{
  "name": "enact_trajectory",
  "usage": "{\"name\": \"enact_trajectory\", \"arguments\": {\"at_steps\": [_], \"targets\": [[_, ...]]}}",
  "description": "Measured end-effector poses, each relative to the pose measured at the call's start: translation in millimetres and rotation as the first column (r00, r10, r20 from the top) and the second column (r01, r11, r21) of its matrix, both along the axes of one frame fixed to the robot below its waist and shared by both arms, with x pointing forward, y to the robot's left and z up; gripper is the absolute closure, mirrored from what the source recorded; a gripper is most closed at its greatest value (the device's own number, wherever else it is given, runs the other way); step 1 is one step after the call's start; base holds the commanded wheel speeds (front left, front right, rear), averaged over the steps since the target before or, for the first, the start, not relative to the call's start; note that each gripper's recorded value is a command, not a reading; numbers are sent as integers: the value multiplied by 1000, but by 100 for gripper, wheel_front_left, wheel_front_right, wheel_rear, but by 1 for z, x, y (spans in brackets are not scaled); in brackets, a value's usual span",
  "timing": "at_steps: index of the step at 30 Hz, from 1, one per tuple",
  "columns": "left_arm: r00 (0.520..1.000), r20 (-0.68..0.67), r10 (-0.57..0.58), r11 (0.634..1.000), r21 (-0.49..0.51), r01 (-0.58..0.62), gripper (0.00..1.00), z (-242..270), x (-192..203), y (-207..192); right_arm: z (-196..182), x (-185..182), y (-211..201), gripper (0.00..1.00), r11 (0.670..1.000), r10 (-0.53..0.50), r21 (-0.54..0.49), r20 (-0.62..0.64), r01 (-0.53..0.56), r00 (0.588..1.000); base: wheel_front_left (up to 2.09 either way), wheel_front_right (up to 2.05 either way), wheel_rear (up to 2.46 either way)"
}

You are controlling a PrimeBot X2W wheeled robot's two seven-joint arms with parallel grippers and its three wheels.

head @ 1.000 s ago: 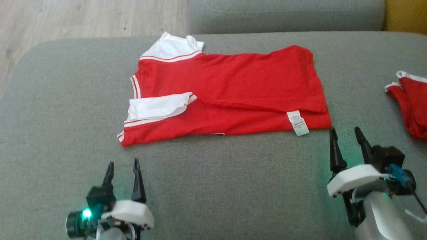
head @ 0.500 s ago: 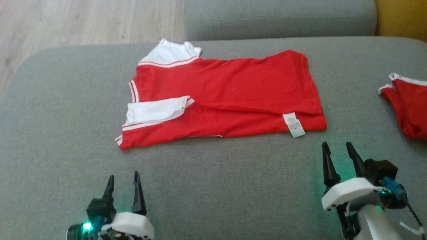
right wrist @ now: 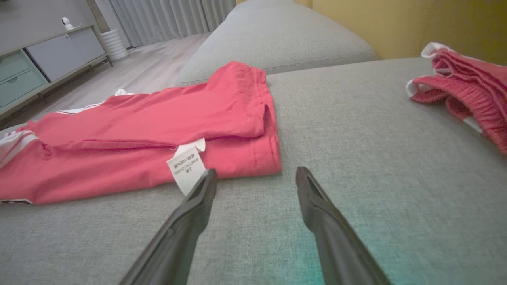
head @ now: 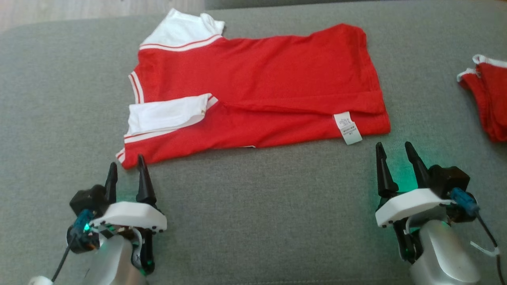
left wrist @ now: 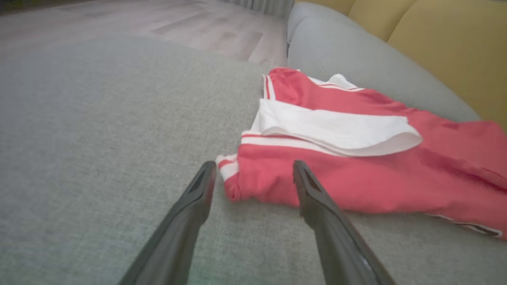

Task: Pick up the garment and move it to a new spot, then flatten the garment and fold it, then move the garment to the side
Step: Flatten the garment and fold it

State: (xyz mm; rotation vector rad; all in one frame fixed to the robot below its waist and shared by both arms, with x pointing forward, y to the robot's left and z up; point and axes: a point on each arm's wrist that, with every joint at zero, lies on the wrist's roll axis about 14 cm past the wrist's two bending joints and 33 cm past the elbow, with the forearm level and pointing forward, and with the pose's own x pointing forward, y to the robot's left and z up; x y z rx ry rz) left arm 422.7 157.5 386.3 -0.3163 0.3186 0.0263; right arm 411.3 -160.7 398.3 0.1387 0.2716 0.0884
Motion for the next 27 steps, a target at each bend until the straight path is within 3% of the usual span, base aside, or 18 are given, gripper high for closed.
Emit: {"name": "enact_trajectory", "arguments": {"at_steps": [12,21,22,23,25,27], "targets": [[997,-74,17,987,-156,-28,0,-24,19,-11,-1,13,-8,0,1000,-18,-6,8,18,1000,0,0,0],[998,-69,-6,980,-198,-8,0,-25,27,-20,2,27,2,0,1000,5,12,19,-5,1000,0,0,0],[998,-70,-8,978,-207,-6,5,-25,28,-21,1,28,2,0,1000,4,18,15,-4,1000,0,0,0],[997,-72,-19,978,-208,3,24,-25,28,-24,-1,29,3,0,1000,5,23,10,-5,1000,0,0,0],[996,-78,-36,977,-212,19,40,-27,28,-29,-6,31,4,0,1000,5,29,-8,-5,1000,0,0,0],[995,-82,-55,977,-208,37,68,-28,30,-33,-9,35,2,0,999,-6,36,-20,7,1000,0,0,0]]}}
